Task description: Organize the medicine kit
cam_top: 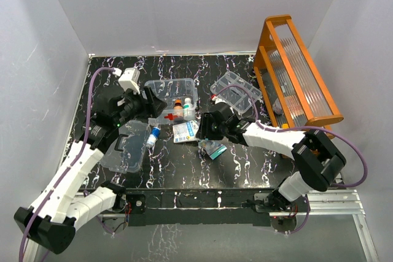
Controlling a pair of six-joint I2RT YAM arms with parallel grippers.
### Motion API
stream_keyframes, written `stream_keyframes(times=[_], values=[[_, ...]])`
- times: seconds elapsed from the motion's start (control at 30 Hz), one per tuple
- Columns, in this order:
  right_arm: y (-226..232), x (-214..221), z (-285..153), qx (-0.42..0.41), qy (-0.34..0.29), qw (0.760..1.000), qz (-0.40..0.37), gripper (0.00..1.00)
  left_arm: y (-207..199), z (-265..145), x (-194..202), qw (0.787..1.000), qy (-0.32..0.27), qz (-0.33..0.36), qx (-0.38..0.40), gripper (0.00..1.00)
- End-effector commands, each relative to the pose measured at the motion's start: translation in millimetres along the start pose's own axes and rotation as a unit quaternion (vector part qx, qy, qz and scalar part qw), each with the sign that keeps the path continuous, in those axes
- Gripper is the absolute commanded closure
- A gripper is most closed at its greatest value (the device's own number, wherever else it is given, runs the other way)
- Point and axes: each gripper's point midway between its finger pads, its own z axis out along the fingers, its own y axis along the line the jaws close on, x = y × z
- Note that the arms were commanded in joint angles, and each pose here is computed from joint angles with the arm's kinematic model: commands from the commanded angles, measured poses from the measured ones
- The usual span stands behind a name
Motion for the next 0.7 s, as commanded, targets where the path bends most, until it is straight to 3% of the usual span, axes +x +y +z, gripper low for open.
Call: stream_keyframes(times=[0.0,0.13,0.4,0.67], values=[[18,-21,13,-0.035,-0.043,0.998,0.002,0.57,-11,-17,8,0.999,-0.006,-0.035,0.024,0.44],[7,-18,30,-0.016,-0.049,0.999,-0.007,0.58,-20,-28,14,0.998,0.003,-0.036,0.049,0.46],[15,-35,45,-0.001,-0.050,0.999,-0.011,0.62,-7,-38,23,0.999,0.028,-0.005,0.014,0.44],[24,-32,48,-0.021,-0.040,0.999,0.021,0.95,-7,-36,32,0.999,0.040,0.005,0.027,0.42]])
